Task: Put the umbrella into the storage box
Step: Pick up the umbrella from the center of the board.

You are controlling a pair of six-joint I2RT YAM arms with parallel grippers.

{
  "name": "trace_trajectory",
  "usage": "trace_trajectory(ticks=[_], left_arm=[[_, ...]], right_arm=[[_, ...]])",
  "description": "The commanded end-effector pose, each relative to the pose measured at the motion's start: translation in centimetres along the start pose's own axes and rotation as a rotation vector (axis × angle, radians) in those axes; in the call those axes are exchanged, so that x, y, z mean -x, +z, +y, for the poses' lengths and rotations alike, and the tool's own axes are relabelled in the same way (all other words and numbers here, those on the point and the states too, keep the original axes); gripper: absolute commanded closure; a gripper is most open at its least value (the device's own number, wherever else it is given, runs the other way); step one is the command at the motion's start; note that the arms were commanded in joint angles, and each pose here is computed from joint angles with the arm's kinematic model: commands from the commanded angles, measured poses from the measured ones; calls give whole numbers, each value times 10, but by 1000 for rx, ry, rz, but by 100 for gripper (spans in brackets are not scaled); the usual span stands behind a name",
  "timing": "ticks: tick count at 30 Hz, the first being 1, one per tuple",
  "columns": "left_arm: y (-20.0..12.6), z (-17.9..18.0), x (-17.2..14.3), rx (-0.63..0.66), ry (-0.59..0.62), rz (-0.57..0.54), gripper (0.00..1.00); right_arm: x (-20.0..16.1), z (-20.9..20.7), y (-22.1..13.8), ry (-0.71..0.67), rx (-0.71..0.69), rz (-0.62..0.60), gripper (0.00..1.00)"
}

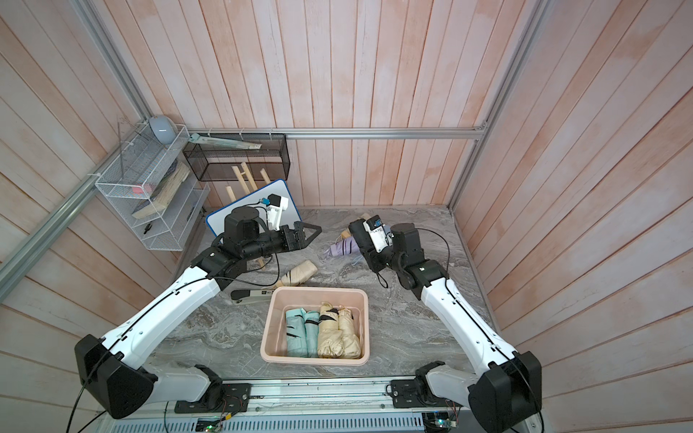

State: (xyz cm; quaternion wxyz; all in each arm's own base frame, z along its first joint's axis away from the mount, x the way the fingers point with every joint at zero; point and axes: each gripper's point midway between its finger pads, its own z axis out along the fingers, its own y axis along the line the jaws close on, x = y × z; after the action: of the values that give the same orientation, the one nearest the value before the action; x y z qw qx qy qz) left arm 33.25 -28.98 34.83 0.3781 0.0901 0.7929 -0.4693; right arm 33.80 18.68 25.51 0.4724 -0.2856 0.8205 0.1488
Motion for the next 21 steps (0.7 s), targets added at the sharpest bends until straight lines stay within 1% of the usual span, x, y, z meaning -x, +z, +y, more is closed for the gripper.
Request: trace_trajectory(ticks=[1, 3, 6, 13, 16, 19, 21], left_arm=[[4, -17, -3, -55, 35, 51, 0], [6, -14, -6, -42, 33, 71, 0], [9, -16, -9, -62, 33, 93, 0], [14, -4, -22, -28, -8, 151, 0], [16, -5, -28, -49, -18, 180, 0], [17, -7, -31, -77, -20, 197, 6], [18, -7, -33, -89, -23, 201, 13]], right_arm=[[36, 16, -17, -107, 18, -89, 71], [40, 30, -18, -133, 56, -99, 71], [45, 49, -18, -179, 102, -110, 71], [55, 78, -20, -247, 163, -135, 70], [56, 90, -22, -286, 195, -144, 70], [55, 100, -21, -309, 217, -146, 70], [55, 105, -21, -319, 226, -145, 70]])
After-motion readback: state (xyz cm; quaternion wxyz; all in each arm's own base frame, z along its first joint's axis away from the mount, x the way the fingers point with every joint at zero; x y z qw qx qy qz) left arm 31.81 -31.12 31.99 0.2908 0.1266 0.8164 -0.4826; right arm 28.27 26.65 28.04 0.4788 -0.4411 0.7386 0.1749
